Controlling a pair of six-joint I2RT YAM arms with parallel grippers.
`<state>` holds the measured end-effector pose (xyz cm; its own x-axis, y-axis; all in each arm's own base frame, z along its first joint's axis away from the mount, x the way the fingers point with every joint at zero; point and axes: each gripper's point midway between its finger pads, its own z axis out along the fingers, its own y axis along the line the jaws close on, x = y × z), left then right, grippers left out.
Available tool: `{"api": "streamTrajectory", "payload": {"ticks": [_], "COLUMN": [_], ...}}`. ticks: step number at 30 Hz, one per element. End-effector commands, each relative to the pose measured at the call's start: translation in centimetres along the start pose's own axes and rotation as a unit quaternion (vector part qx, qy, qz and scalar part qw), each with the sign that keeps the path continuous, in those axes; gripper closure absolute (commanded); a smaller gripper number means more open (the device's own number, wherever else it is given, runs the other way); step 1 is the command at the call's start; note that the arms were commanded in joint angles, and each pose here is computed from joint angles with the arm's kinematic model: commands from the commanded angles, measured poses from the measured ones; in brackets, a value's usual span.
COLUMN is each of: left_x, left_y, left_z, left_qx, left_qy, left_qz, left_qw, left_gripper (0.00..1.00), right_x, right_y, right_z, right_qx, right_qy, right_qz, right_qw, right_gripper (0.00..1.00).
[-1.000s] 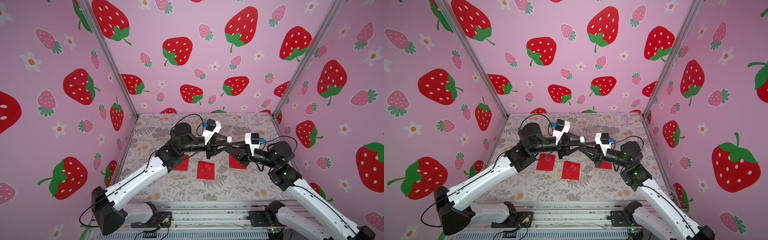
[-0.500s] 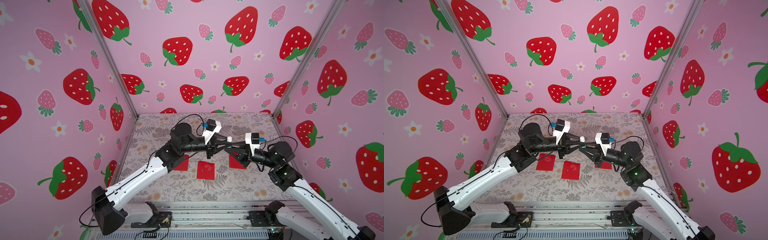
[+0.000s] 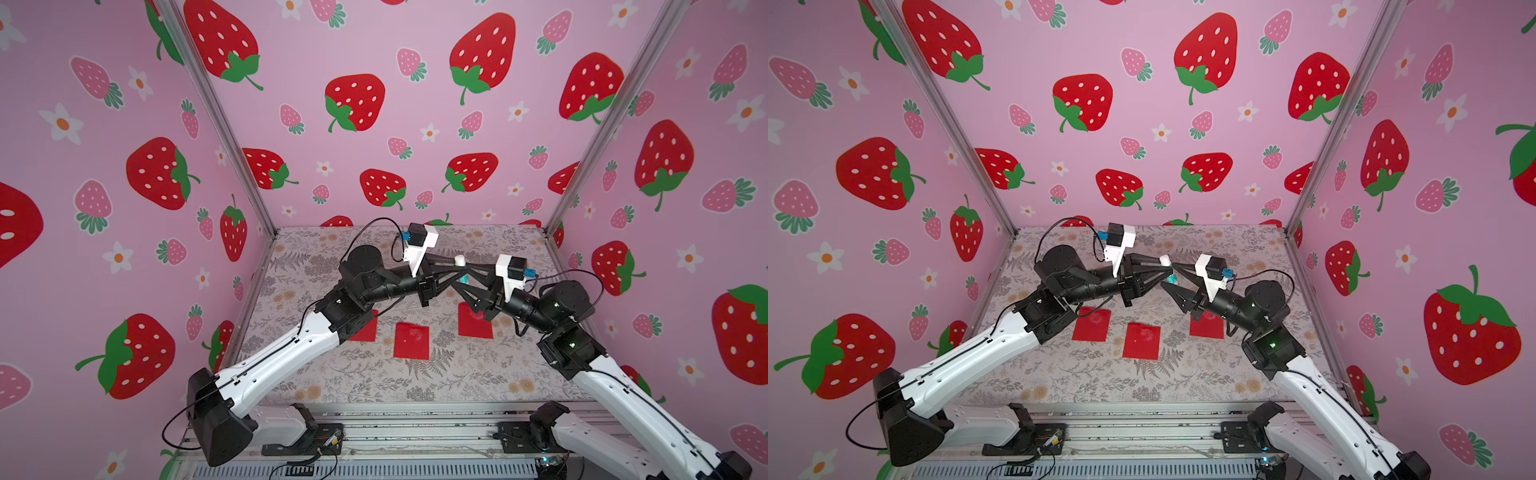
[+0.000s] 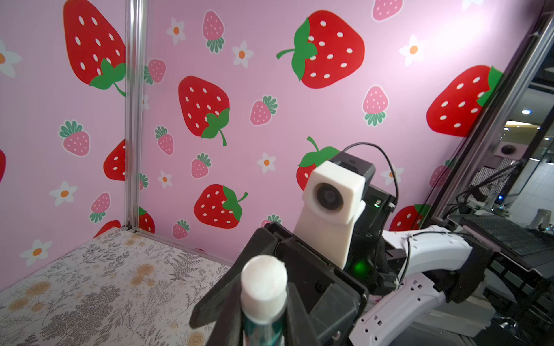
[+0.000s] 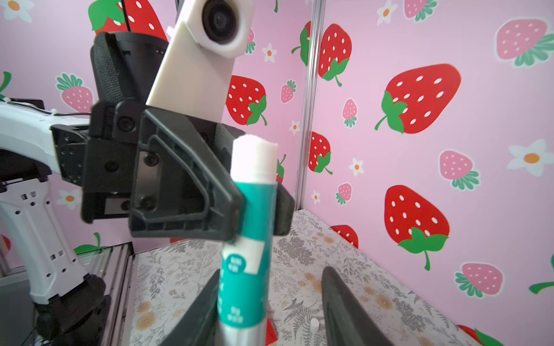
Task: Seal the envelope with a glue stick
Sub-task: Unscrew the glue stick.
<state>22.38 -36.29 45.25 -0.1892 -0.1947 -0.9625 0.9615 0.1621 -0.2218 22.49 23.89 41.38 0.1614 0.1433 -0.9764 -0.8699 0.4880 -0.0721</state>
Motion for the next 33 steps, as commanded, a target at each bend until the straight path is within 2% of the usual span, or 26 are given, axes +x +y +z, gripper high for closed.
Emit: {"api": "streamTrajectory", "payload": {"ticks": [1,4,11,17,25,33], "left_x": [-5.8,-7.4,-10.4,-12.0,-12.4,-12.0], "left_y": [-1.7,-1.9,-2.6,-2.8,-2.5,-2.0], "left_z": [-0.9,-1.5,-2.5,-3.1,-3.1,-2.7], "left_qx": [0.003,-0.007,-0.002,0.005,0.006,0.006], "left_qy": [-0.081,-0.103,-0.157,-0.189,-0.203,-0.202], "left_qz": [-0.001,-0.009,-0.041,-0.058,-0.07,-0.082], "left_qw": [0.997,0.995,0.987,0.98,0.977,0.976], "left_gripper": [0.92,0.92,0.93,0.93,0.93,0.93], "right_x": [-4.1,-6.2,-7.9,-8.8,-9.8,-10.1], "right_y": [-1.6,-1.5,-0.8,0.1,0.3,0.4], "right_z": [0.0,0.0,1.3,1.4,1.0,1.2], "right_qx": [0.047,0.044,0.012,-0.015,-0.017,-0.024], "right_qy": [-0.068,-0.099,-0.14,-0.17,-0.19,-0.194], "right_qz": [-0.055,-0.076,-0.124,-0.145,-0.14,-0.128], "right_qw": [0.995,0.991,0.982,0.975,0.972,0.972], "right_gripper": [0.49,0.49,0.49,0.53,0.63,0.61]}}
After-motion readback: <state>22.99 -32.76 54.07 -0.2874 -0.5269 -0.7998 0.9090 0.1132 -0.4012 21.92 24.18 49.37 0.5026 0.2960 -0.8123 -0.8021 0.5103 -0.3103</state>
